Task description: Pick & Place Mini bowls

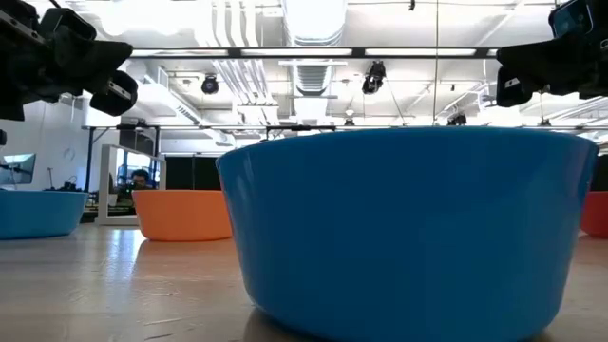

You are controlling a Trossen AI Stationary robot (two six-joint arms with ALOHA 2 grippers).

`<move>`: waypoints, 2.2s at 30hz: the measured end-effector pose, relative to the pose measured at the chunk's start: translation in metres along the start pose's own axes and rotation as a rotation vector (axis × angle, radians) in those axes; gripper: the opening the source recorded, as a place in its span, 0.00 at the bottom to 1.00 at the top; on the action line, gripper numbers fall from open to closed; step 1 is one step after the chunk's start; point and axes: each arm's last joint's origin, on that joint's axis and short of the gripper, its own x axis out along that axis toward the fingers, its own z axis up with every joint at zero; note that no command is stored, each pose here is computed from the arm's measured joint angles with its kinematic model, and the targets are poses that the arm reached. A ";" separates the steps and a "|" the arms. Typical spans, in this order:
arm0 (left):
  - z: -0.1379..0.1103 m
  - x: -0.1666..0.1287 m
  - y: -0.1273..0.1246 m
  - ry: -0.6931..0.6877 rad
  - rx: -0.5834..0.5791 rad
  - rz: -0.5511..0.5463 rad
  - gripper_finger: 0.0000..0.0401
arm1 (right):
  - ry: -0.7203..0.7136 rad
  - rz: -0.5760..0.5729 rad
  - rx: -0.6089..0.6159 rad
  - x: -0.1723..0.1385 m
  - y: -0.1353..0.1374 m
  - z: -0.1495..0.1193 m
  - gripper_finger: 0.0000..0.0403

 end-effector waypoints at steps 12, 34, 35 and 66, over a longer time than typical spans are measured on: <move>0.000 0.000 0.000 0.000 0.000 0.000 0.00 | 0.000 0.000 0.000 0.000 0.000 0.000 0.02; 0.000 0.000 0.000 0.000 0.000 0.000 0.00 | -0.108 0.010 -0.035 -0.001 0.001 0.011 0.02; 0.000 0.000 0.000 -0.001 0.000 0.000 0.00 | -0.135 0.010 -0.043 -0.001 0.001 0.013 0.02; 0.000 0.000 0.000 0.000 0.001 0.000 0.00 | -0.426 -0.136 -0.030 -0.009 -0.002 0.040 0.02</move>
